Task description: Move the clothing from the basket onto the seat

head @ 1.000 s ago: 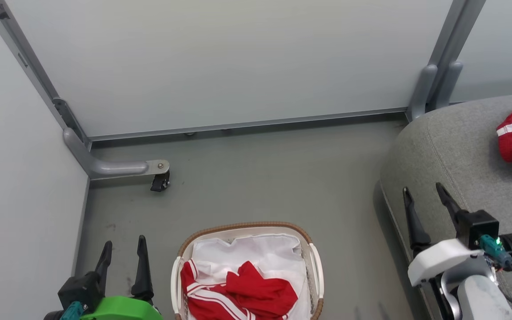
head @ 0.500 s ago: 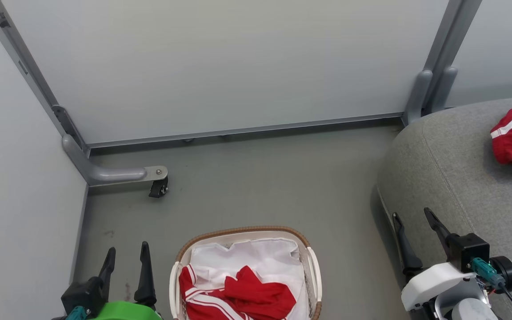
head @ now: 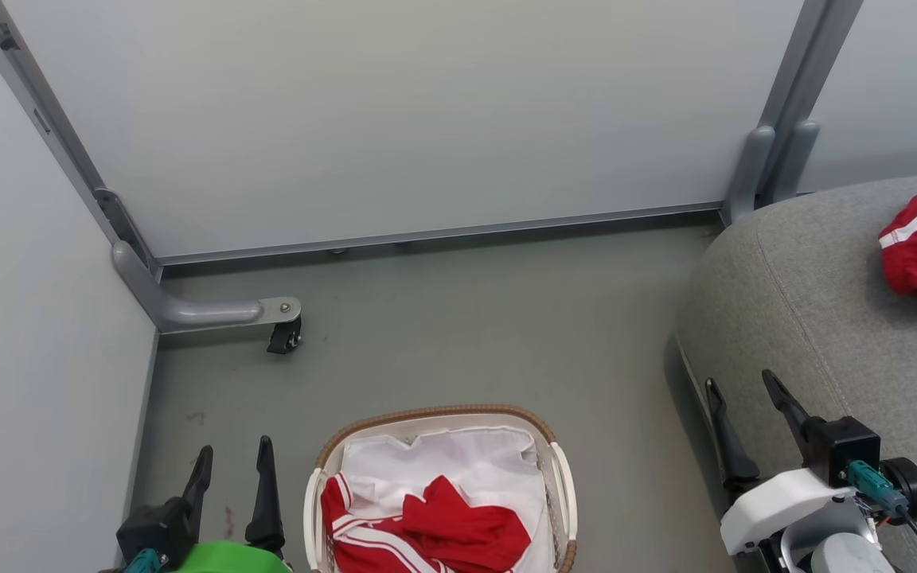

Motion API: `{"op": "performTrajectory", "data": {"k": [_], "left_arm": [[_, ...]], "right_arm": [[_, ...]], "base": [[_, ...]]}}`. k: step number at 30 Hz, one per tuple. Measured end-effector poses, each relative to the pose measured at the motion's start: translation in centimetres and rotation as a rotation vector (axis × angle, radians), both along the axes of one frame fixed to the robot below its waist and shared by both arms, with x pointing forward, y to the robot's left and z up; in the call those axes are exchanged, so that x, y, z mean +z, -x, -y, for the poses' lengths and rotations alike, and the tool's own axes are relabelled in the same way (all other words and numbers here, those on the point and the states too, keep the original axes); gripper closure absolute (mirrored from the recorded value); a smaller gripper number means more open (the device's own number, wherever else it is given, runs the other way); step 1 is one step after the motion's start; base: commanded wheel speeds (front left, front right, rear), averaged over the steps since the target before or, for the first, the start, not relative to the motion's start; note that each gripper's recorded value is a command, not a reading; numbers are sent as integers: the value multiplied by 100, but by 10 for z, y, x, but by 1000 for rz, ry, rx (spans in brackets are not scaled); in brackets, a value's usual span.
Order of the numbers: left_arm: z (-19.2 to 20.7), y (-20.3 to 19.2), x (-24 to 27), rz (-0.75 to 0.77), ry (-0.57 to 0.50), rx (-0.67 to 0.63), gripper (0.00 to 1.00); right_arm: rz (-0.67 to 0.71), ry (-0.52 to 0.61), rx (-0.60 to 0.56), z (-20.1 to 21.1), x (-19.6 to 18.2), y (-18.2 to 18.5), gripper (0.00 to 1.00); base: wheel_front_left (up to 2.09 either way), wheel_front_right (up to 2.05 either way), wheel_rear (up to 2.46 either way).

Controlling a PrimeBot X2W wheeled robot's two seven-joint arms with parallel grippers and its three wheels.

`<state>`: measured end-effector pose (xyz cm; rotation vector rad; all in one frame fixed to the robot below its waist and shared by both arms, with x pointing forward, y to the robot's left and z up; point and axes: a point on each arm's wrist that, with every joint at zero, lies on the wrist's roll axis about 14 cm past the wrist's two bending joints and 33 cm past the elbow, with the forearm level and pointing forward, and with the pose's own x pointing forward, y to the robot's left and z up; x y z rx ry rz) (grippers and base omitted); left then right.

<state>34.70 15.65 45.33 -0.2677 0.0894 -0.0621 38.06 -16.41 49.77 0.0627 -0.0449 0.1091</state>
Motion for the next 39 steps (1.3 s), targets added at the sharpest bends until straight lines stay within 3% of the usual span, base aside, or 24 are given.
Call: {"op": "performTrajectory", "data": {"k": [16, 28, 39], "left_arm": [[15, -4, -7, -21, -38, -59, 0], [83, -68, -11, 4, -224, -352, 0], [145, -79, -114, -222, -402, -712, 0]], "right_arm": [[0, 5, -15, 5, -1, -4, 0], [56, 22, -27, 10, 14, -44, 0], [81, 30, -35, 16, 6, -94, 0]], "base": [[0, 0, 0], [0, 0, 0], [0, 0, 0]]}}
